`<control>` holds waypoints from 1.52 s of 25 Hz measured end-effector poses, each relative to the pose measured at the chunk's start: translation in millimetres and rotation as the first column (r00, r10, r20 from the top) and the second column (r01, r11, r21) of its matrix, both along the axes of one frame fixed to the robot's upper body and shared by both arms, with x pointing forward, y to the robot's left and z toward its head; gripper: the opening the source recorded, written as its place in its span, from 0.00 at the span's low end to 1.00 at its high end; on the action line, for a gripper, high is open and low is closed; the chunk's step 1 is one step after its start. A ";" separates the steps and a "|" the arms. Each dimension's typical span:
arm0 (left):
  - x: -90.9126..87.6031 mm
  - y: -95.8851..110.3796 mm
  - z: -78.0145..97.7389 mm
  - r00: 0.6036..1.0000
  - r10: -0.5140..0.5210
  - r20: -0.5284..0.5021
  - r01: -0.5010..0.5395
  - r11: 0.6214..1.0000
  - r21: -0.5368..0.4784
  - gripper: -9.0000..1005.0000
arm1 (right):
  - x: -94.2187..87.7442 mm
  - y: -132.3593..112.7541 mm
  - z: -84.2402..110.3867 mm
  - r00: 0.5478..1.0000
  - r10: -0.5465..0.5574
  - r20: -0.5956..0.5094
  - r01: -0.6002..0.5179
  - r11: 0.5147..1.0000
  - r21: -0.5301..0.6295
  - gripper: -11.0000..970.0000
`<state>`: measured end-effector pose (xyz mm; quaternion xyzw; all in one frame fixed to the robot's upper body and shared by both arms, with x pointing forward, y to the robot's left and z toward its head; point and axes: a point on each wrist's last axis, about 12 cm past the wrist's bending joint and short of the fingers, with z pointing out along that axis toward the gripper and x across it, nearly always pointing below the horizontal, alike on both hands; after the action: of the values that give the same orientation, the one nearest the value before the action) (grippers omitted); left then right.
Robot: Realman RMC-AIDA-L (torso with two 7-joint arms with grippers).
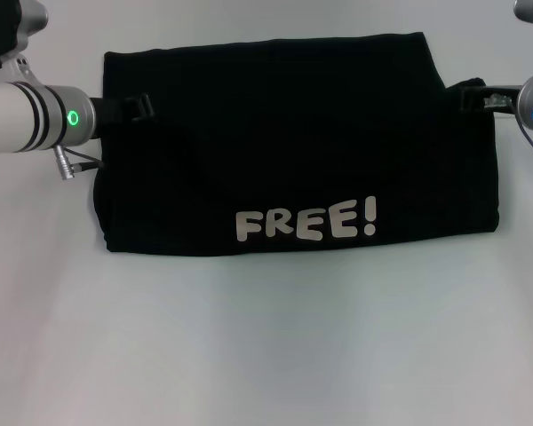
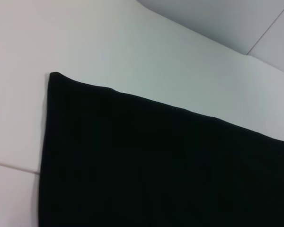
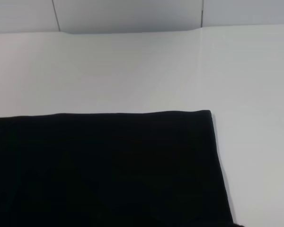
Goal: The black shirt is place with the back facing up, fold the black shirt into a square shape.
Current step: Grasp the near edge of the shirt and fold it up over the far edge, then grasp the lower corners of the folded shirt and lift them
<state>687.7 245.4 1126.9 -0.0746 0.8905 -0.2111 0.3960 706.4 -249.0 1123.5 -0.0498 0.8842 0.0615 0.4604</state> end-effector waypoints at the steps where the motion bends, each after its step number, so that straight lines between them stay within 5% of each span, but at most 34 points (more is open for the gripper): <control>1: -0.3 -0.4 -0.6 1.000 -0.002 0.000 0.002 1.000 0.002 0.06 | -0.4 0.5 -1.2 1.000 -0.001 0.000 0.001 1.000 -0.004 0.07; 10: -1.9 -5.6 2.2 0.998 -0.046 -0.036 0.045 0.998 -0.036 0.06 | 0.5 7.5 3.7 0.996 0.066 -0.056 -0.066 0.998 -0.001 0.08; 16: -22.6 17.3 18.7 0.970 -0.197 -0.144 0.161 0.960 -0.230 0.26 | -2.3 -7.2 27.7 0.980 0.104 -0.169 -0.081 0.987 0.140 0.34; 19: -40.1 38.0 23.6 0.954 -0.250 -0.164 0.187 0.926 -0.327 0.48 | -6.8 -12.4 41.1 0.969 0.130 -0.212 -0.088 0.977 0.196 0.47; 22: -60.0 59.0 23.4 0.942 -0.300 -0.154 0.228 0.903 -0.365 0.49 | -10.4 -12.8 52.4 0.957 0.156 -0.246 -0.095 0.966 0.242 0.60; 28: -89.5 88.4 7.4 0.931 -0.339 -0.136 0.278 0.900 -0.337 0.51 | -13.8 -14.6 66.0 0.945 0.190 -0.267 -0.104 0.946 0.308 0.85; 38: -95.2 89.8 -29.2 0.958 -0.224 -0.179 0.169 0.945 -0.278 0.51 | -14.8 -18.7 64.7 0.946 0.181 -0.271 -0.089 0.944 0.319 0.85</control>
<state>592.4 335.2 1097.7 -0.0578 0.8945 -0.3559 0.2644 691.6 -267.7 1188.2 -0.0301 0.9176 0.2346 0.3195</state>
